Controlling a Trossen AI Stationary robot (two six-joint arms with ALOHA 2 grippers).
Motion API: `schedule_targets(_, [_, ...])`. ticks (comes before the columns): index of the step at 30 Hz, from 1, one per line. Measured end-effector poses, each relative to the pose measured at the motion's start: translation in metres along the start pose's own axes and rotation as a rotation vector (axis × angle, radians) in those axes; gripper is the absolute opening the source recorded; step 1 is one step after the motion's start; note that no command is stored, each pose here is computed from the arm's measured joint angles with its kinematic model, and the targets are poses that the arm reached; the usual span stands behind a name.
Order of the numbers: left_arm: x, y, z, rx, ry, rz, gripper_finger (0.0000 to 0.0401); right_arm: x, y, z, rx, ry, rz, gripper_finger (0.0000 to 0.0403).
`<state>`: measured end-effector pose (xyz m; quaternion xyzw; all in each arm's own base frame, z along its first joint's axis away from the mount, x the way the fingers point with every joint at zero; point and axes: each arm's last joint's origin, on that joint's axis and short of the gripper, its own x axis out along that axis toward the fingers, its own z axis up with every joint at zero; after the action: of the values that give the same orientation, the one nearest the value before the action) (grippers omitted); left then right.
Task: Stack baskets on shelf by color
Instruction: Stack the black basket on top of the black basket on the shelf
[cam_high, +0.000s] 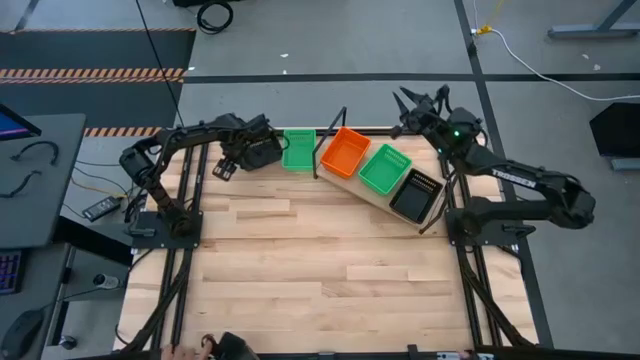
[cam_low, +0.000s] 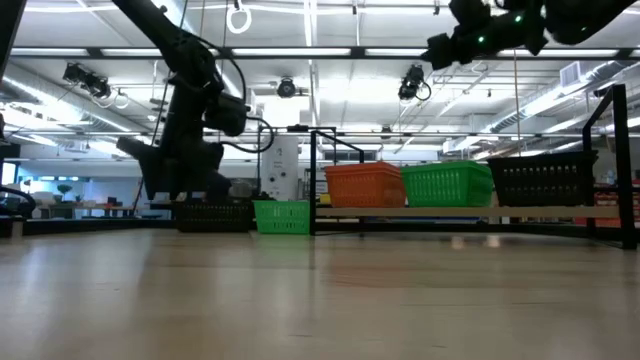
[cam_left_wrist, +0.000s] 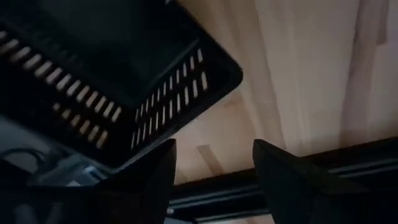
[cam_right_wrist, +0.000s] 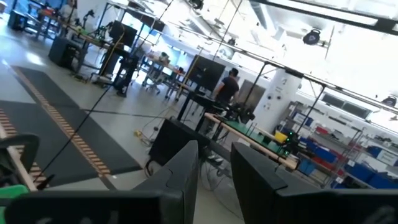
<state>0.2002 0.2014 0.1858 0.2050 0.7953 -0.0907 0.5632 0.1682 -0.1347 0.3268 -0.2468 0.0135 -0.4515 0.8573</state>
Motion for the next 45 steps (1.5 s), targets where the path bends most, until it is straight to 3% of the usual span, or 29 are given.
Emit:
schedule_targets(10, [0.017, 0.005, 0.012, 0.044, -0.008, 0.17, 0.0182, 0.028, -0.015, -0.035, 0.045, 0.034, 0.004, 0.01])
schedule_targets(19, [0.018, 0.007, 0.01, 0.004, -0.078, 0.146, 0.0171, 0.033, -0.022, -0.04, 0.115, -0.032, 0.062, 0.01])
schedule_targets(23, [0.017, 0.002, 0.011, -0.035, -0.058, 0.114, 0.0137, 0.033, -0.022, -0.04, 0.114, -0.039, 0.079, 0.01])
schedule_targets(29, [0.008, -0.022, 0.029, -0.065, -0.014, 0.018, 0.0021, 0.033, -0.021, -0.039, 0.115, -0.041, 0.085, 0.01])
schedule_targets(38, [-0.018, -0.063, 0.086, -0.031, -0.115, 0.041, 0.0015, 0.029, -0.014, -0.03, 0.132, -0.074, 0.119, 0.01])
schedule_targets(45, [-0.056, -0.109, 0.13, -0.061, -0.195, 0.084, 0.0015, 0.004, -0.011, -0.005, 0.253, -0.1, 0.207, 0.01])
